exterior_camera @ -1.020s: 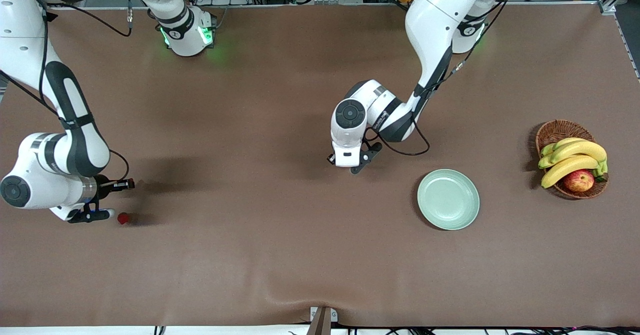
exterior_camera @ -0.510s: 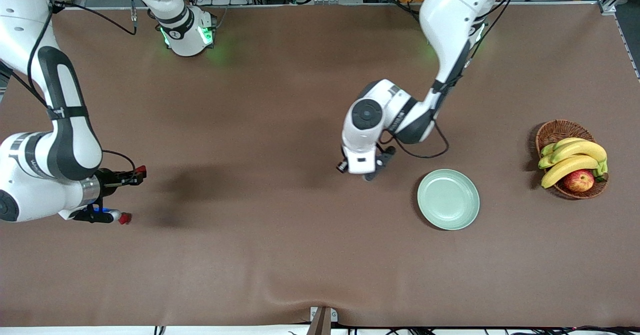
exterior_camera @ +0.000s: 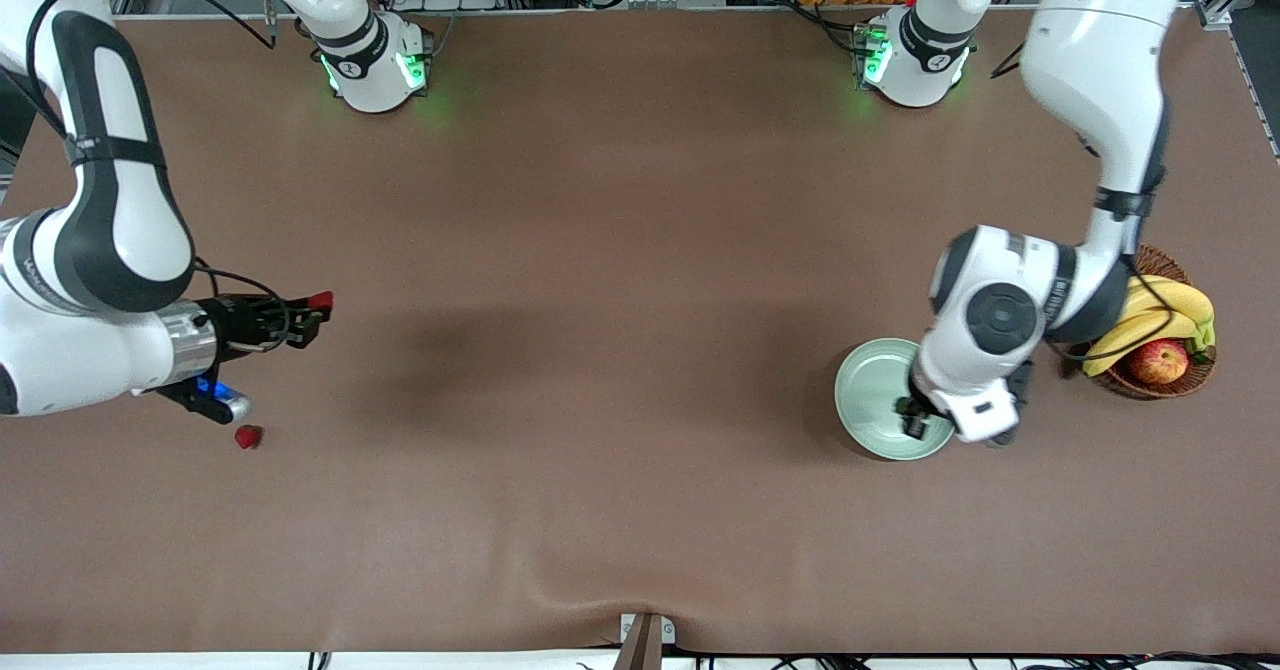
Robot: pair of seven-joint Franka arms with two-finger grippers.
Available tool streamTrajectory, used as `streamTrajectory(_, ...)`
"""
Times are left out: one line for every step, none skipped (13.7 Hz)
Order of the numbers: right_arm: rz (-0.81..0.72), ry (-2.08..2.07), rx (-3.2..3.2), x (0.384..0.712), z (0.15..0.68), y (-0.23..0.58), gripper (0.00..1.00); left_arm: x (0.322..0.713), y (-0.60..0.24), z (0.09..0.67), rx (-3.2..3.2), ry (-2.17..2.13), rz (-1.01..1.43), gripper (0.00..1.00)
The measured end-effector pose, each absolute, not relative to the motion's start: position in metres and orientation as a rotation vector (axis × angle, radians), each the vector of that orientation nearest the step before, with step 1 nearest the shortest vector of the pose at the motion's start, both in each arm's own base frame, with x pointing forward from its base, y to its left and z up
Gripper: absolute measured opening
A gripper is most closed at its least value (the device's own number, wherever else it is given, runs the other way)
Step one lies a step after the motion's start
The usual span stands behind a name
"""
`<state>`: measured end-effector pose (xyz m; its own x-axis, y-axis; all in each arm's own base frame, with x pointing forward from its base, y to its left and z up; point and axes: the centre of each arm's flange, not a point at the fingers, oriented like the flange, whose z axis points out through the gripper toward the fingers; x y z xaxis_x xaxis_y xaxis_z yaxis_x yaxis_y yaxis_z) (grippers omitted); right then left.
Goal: Collect all strawberries into plate
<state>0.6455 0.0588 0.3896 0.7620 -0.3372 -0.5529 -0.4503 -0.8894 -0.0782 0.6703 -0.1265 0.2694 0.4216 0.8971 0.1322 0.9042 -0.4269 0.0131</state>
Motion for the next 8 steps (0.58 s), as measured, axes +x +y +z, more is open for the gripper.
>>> streamTrajectory(0.81, 0.678, -2.727, 0.646, 0.39, 0.077, 0.3, 0.672, -0.113, 0.263, -2.612, -1.621, -0.176, 0.3)
streamTrajectory(0.803, 0.736, -2.712, 0.646, 0.389, 0.098, 0.3, 0.672, -0.111, 0.256, -2.627, -1.592, -0.165, 0.3)
streamTrajectory(0.789, 0.797, -2.706, 0.647, 0.386, 0.125, 0.3, 0.67, -0.116, 0.248, -2.642, -1.568, -0.154, 0.3)
streamTrajectory(0.767, 0.856, -2.707, 0.645, 0.383, 0.157, 0.3, 0.668, -0.123, 0.241, -2.651, -1.55, -0.142, 0.3)
streamTrajectory(0.742, 0.913, -2.709, 0.642, 0.377, 0.195, 0.3, 0.666, -0.129, 0.234, -2.656, -1.533, -0.13, 0.3)
streamTrajectory(0.719, 0.964, -2.709, 0.636, 0.37, 0.232, 0.3, 0.663, -0.133, 0.227, -2.657, -1.519, -0.117, 0.3)
streamTrajectory(0.692, 1.013, -2.705, 0.63, 0.361, 0.267, 0.3, 0.661, -0.136, 0.223, -2.658, -1.51, -0.108, 0.3)
streamTrajectory(0.666, 1.058, -2.697, 0.623, 0.351, 0.297, 0.3, 0.661, -0.136, 0.221, -2.657, -1.509, -0.105, 0.34)
